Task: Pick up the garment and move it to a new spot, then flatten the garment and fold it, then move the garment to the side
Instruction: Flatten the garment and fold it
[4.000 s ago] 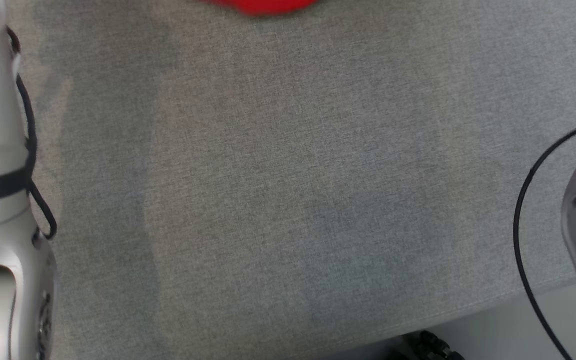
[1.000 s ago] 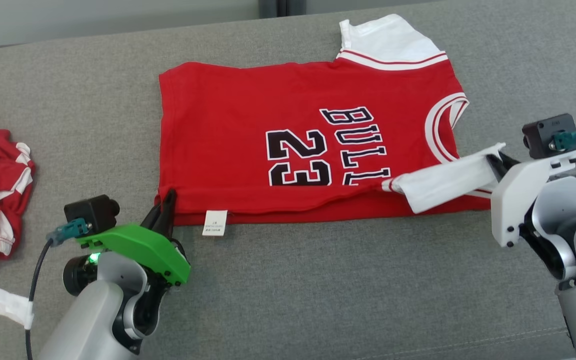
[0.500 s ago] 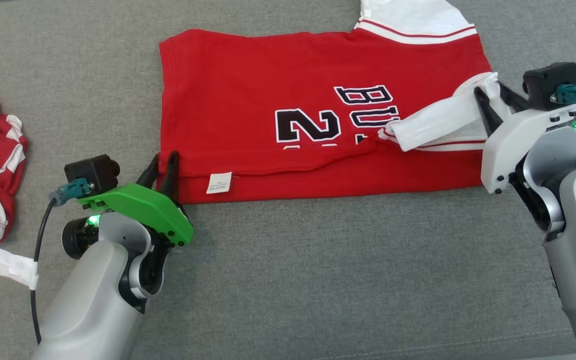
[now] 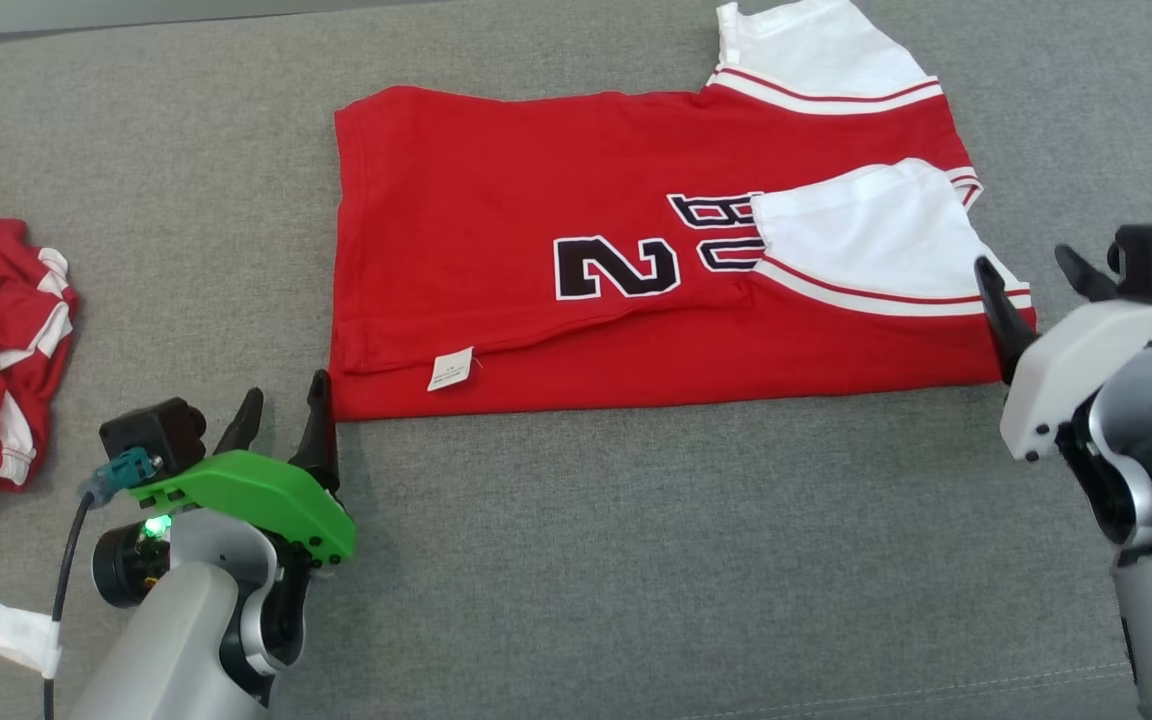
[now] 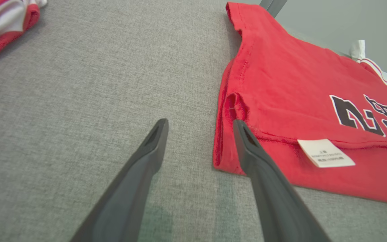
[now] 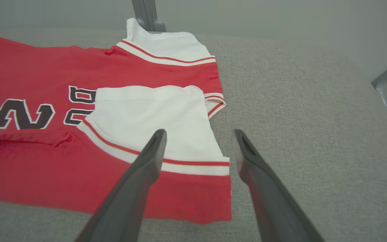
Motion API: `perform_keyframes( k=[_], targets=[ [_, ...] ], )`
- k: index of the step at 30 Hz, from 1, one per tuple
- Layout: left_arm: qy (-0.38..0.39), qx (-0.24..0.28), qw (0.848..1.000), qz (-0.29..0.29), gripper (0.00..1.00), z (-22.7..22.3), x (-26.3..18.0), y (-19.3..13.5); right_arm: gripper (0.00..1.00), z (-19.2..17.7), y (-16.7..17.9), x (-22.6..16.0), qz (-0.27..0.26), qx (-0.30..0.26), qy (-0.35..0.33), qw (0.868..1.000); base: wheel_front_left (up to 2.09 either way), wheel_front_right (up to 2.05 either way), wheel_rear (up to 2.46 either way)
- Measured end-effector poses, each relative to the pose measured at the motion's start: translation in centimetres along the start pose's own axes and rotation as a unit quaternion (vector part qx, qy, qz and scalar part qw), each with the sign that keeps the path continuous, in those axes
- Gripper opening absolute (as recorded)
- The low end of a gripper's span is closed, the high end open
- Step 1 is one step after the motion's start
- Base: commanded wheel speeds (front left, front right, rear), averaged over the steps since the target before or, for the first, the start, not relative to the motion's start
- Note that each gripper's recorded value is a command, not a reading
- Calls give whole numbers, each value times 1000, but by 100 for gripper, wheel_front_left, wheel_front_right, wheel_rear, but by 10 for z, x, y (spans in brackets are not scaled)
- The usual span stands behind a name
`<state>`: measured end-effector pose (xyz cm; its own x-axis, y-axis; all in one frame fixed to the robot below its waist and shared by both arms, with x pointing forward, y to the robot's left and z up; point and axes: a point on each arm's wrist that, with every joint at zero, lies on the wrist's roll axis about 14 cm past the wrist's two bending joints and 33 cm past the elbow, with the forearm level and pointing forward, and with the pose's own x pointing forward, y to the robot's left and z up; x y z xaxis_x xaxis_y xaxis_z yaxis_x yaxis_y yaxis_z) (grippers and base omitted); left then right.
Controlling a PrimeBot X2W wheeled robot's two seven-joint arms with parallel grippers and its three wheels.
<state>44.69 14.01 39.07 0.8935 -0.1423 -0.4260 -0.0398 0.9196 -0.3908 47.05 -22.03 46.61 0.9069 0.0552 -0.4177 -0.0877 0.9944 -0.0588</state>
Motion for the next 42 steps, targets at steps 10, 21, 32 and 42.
perform_keyframes(
  k=[10, 21, 32, 42],
  targets=[
    [44, 52, 998, -16, 100, -24, 2, -13, 100, -56, -12, -29, -41, 53, 54, 996, 0, 0, 0],
    [70, 83, 994, -5, 100, -37, 23, -6, 100, -67, -21, -1, -64, 74, 47, 994, 0, 0, 0],
    [119, 85, 989, -8, 0, -55, 27, -3, 49, -105, -10, 16, -54, 82, 126, 987, 0, 0, 0],
    [109, 65, 991, -30, 0, -51, 8, -13, 0, -95, -11, -3, -57, 93, 94, 990, 0, 0, 0]
  ],
)
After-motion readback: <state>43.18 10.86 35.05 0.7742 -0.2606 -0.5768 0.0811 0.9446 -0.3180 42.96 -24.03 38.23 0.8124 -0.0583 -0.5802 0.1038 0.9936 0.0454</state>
